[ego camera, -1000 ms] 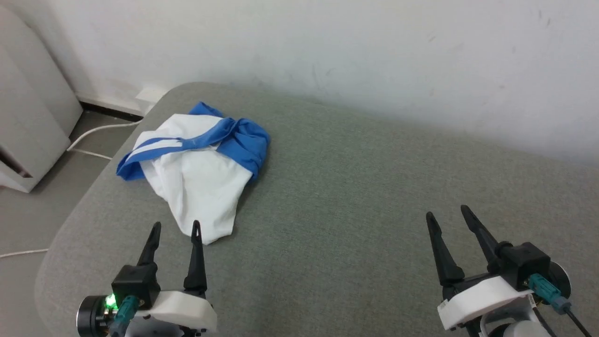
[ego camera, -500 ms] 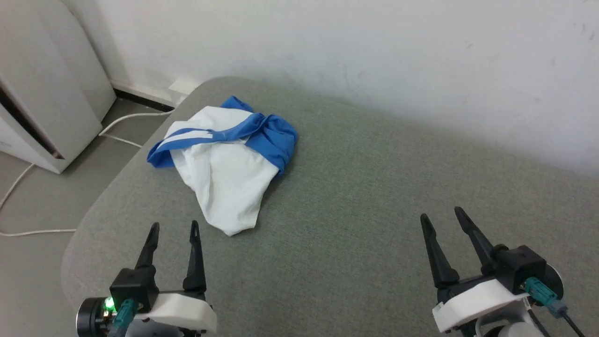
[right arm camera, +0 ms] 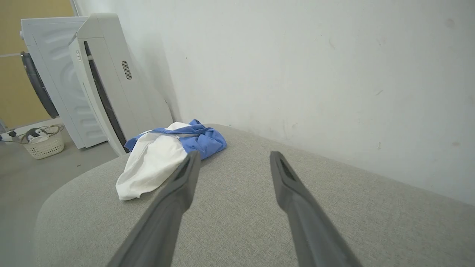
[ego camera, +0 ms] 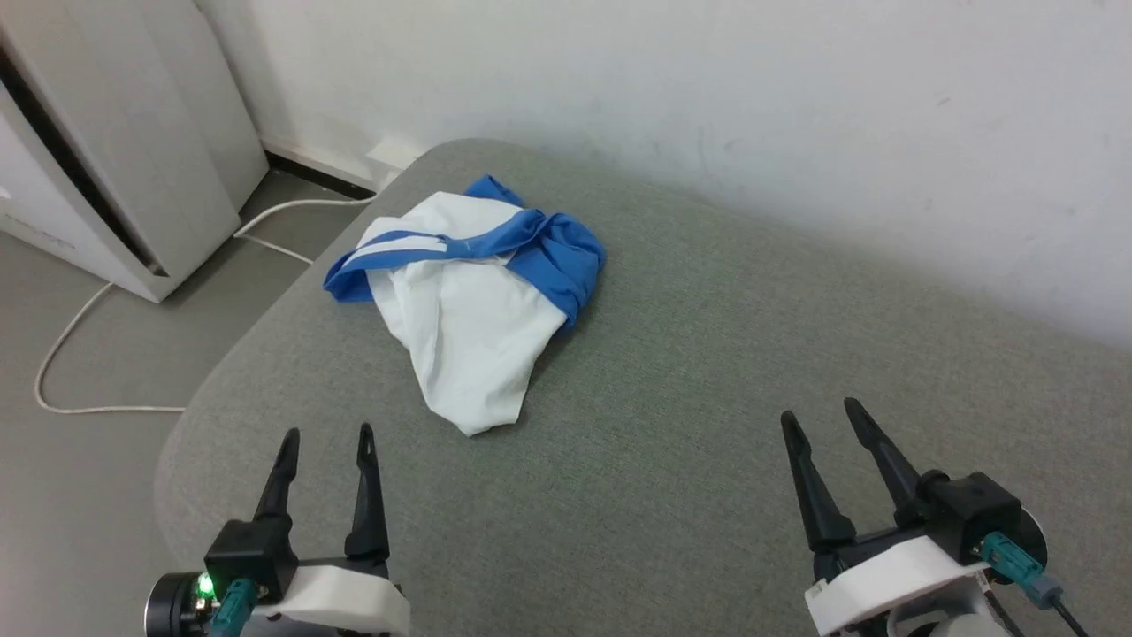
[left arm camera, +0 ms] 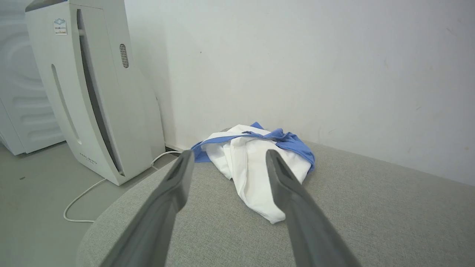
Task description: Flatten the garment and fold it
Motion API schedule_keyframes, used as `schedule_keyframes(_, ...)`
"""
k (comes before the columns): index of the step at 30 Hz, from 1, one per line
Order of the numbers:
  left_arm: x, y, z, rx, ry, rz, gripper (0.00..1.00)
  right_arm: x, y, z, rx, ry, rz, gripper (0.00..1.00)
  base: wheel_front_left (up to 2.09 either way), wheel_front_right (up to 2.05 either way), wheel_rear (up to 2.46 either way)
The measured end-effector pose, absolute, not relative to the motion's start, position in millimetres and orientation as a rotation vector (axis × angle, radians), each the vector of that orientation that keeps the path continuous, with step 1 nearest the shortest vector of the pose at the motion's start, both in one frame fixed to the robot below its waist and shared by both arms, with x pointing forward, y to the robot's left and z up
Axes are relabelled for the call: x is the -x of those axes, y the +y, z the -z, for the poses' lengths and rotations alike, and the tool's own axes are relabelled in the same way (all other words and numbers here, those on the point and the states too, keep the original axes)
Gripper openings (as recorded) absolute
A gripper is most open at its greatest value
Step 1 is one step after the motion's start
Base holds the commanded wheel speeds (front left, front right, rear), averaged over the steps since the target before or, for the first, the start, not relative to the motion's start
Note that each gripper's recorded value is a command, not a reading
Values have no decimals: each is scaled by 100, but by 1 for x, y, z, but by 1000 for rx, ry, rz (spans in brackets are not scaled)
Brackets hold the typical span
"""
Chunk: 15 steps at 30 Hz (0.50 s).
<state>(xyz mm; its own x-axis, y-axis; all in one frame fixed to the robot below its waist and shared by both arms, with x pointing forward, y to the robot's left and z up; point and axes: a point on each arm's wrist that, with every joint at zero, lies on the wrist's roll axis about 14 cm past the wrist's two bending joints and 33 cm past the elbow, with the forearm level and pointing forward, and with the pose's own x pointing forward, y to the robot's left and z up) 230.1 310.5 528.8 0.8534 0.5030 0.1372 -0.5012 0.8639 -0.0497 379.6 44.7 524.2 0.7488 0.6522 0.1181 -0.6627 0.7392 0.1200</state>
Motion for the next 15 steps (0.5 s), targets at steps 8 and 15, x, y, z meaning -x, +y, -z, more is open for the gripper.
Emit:
schedule_keyframes(8, -220, 316, -530, 11, -163, -559, 100, -376, 57, -523, -168, -71, -759, 100, 0, 0, 0)
schedule_keyframes(15, -212, 320, -530, 10, -172, -581, 100, -373, 65, -522, -180, -69, -783, 100, 0, 0, 0)
